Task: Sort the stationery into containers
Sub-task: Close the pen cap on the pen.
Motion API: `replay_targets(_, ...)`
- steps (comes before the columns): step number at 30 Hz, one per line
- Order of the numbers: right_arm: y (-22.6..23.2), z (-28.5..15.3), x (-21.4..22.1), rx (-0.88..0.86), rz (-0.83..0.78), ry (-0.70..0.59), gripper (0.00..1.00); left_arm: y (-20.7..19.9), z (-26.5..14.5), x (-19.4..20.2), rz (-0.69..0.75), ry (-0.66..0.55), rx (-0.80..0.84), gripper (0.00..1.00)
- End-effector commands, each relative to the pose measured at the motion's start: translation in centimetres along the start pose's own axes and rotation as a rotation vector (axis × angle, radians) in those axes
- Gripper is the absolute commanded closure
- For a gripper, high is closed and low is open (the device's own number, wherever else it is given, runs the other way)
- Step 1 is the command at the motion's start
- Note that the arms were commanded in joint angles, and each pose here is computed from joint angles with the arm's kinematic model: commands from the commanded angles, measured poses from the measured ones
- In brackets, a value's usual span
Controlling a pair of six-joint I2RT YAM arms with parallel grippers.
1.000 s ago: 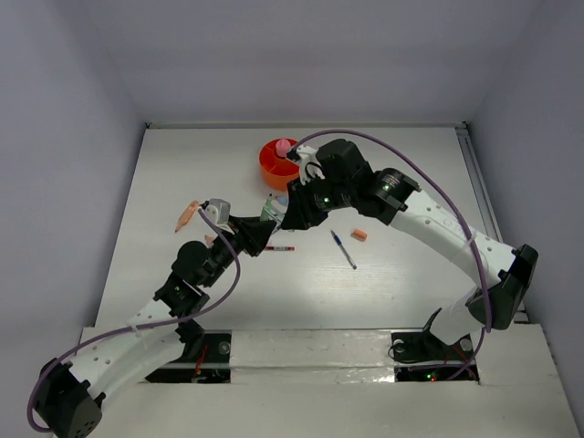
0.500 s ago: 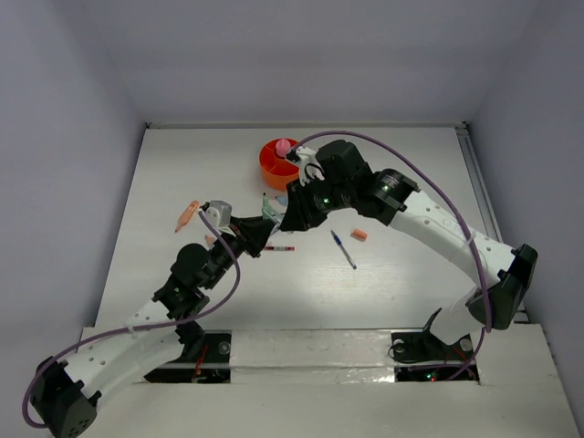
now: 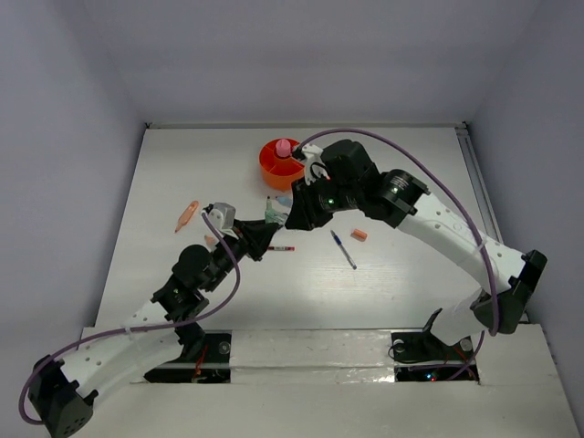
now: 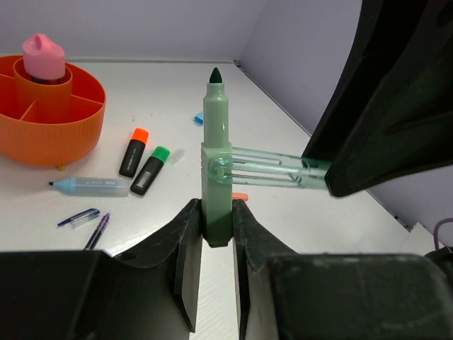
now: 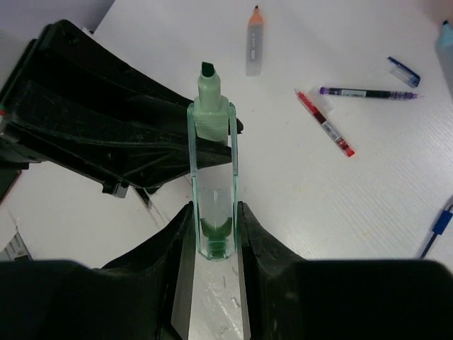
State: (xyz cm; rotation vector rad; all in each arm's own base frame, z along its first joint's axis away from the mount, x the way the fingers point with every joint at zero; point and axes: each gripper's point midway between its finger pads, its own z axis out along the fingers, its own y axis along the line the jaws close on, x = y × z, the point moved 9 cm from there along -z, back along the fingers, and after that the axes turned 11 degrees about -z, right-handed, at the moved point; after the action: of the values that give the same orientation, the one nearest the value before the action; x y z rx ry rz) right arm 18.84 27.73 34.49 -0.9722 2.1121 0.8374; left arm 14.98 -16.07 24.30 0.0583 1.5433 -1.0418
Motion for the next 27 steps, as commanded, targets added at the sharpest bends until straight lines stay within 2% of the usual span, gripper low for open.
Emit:
replay_targets(1,-0.7,-4.5,-4.0,0.192,-0.062,-0.241,0.99,-0.9,-0.5,-0.3,-0.03,-0.013,0.04,1.0)
replay_targets(6,-0.7,-5.4,-6.3,0.233,-0.092,-0.403,0.98,-1.7,-0.9,0.2,-0.045,0.035,0.077,1.0)
replay_targets(12,-1.1,-4.9,-8.1,0.254,-0.101,-0.486,0.99,-2.9,-1.3,-0.4,-0.052,0.052,0.128,1.0)
replay_targets(27,-0.8,-3.0,-8.4,0.131,-0.096,-0.452,1.0,-4.7,-2.2,-2.2,-0.078,0.022,0.22,1.0)
